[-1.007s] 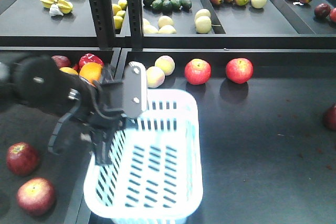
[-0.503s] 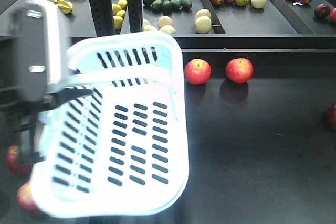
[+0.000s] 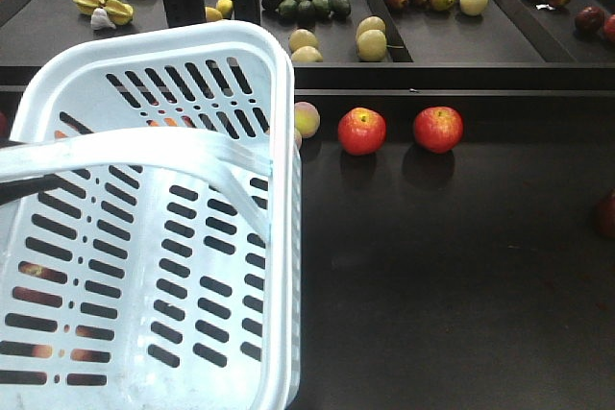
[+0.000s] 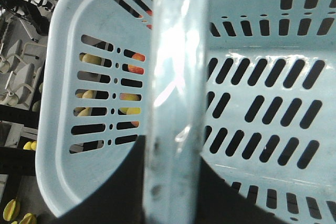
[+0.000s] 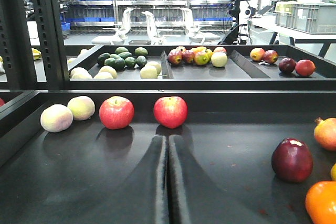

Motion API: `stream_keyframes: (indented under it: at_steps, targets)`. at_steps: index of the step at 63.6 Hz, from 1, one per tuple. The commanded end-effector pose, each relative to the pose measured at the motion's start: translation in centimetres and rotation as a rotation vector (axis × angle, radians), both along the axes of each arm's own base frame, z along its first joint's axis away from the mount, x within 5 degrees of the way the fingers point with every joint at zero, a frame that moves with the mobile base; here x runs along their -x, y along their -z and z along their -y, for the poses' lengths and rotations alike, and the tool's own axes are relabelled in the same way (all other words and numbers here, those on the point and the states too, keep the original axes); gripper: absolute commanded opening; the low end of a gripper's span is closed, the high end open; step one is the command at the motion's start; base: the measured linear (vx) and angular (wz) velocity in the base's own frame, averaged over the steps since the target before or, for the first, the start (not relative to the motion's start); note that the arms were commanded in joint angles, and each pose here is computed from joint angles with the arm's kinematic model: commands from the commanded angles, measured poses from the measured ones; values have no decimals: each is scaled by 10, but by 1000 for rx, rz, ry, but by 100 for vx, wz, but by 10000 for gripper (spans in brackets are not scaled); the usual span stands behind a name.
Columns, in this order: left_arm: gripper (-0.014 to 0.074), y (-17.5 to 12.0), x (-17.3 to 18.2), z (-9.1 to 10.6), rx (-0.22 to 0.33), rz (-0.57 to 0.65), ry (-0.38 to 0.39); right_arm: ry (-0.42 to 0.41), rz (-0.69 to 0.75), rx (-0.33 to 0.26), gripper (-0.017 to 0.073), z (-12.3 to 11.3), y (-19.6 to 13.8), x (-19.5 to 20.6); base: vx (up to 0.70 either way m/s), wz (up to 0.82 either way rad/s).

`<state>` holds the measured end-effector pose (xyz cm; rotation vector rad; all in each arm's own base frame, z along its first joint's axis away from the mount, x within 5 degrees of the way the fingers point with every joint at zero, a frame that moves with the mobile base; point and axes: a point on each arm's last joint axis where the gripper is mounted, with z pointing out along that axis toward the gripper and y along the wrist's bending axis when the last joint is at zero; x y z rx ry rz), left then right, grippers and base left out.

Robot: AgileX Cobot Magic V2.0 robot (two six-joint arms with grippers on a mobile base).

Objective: Pick three apples into basket with both arms
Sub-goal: 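Close the left gripper on the handle and lift the basket up, then hold the basket raised in the left gripper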

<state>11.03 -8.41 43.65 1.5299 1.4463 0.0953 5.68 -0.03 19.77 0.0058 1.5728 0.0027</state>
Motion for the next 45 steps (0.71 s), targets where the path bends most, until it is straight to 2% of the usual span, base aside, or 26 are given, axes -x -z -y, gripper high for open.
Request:
stream_keyframes:
  at_steps: [1,45]
  targets:
    - [-8,-17,3,-1,97,82,-12,-3,57,12,-9,0,-2,0,0,0]
    - [-8,-16,3,-1,94,75,-10,-3,57,12,-9,0,-2,0,0,0]
